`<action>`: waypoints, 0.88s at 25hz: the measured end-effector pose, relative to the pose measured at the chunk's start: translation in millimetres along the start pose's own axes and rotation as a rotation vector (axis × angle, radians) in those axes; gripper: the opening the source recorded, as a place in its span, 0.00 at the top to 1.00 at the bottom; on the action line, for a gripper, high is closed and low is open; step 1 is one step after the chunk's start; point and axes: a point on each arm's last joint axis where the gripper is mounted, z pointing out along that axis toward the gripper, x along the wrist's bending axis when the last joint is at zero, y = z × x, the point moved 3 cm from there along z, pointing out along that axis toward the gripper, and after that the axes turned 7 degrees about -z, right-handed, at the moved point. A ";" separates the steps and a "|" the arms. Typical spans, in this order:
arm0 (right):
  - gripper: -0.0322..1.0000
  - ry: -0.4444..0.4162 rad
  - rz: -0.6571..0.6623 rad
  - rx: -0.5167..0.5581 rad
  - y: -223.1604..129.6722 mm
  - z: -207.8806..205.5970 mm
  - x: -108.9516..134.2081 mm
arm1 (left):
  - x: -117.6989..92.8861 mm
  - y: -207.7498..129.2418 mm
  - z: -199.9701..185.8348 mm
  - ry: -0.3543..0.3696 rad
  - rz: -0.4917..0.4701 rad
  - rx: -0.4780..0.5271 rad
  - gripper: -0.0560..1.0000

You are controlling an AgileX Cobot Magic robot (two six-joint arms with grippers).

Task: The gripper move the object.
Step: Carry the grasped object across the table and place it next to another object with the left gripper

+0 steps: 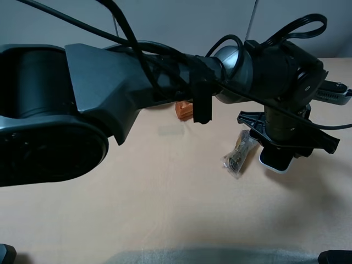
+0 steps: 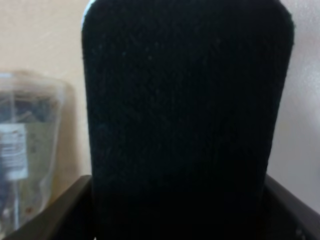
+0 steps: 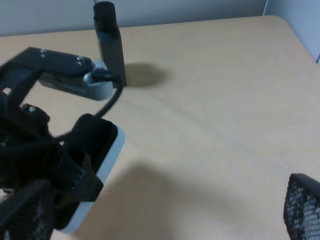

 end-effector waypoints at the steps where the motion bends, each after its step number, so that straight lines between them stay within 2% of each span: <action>1: 0.30 0.000 0.000 0.000 0.0 0.0 0.0 | 0.6 -2.3 3.7 0.002 0.001 0.004 0.37; 6: 0.30 0.003 0.002 0.000 0.0 0.0 0.3 | 4.6 -7.6 15.4 0.013 0.004 0.015 0.37; 12: 0.30 0.003 0.002 0.000 0.0 0.0 0.3 | 5.0 -3.6 16.7 0.013 0.030 -0.021 0.37; 22: 0.30 0.003 0.002 0.000 0.0 0.0 0.3 | 6.8 -5.4 22.1 0.015 0.014 -0.023 0.37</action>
